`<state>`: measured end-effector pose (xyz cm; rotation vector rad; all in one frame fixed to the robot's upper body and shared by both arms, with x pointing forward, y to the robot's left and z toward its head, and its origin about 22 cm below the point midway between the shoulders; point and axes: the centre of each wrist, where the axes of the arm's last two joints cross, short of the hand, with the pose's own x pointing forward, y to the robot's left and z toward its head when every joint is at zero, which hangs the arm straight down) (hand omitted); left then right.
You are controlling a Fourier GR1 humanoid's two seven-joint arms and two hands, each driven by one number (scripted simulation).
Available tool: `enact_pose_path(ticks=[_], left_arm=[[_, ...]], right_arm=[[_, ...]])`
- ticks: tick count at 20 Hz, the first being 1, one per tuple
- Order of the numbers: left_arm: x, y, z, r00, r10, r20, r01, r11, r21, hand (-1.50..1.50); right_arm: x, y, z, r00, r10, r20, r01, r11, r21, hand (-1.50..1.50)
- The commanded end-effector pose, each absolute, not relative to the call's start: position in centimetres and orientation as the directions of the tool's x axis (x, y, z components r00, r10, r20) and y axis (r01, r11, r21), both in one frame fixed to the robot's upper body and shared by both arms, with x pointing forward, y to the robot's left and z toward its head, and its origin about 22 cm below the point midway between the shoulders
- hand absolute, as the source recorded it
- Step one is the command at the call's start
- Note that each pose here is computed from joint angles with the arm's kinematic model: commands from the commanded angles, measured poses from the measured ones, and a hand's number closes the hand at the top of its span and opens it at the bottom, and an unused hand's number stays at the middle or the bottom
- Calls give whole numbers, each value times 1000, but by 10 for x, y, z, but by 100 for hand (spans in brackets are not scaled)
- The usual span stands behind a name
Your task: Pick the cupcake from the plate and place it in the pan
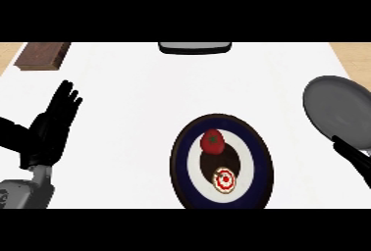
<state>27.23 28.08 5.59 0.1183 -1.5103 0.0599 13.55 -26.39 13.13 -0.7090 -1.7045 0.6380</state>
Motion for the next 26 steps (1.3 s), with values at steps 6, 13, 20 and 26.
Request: enact_pose_path(ticks=[6, 13, 20, 26], left_arm=[[287, 266, 65, 28, -58, 998, -67, 996, 59, 0], [278, 267, 55, 56, -40, 998, -51, 998, 43, 0], [284, 269, 50, 58, -39, 998, -76, 996, 43, 0], [275, 270, 49, 60, -29, 998, -73, 997, 33, 0]], right_arm=[[152, -240, 177, -54, 918, 392, -10, 392, -920, -150], [155, -211, 154, 9, 964, 267, -408, 247, -879, -150], [162, -157, 155, -39, 985, 170, -464, 133, -876, -150], [171, -151, 150, -30, 999, -11, -446, -23, -895, -150]])
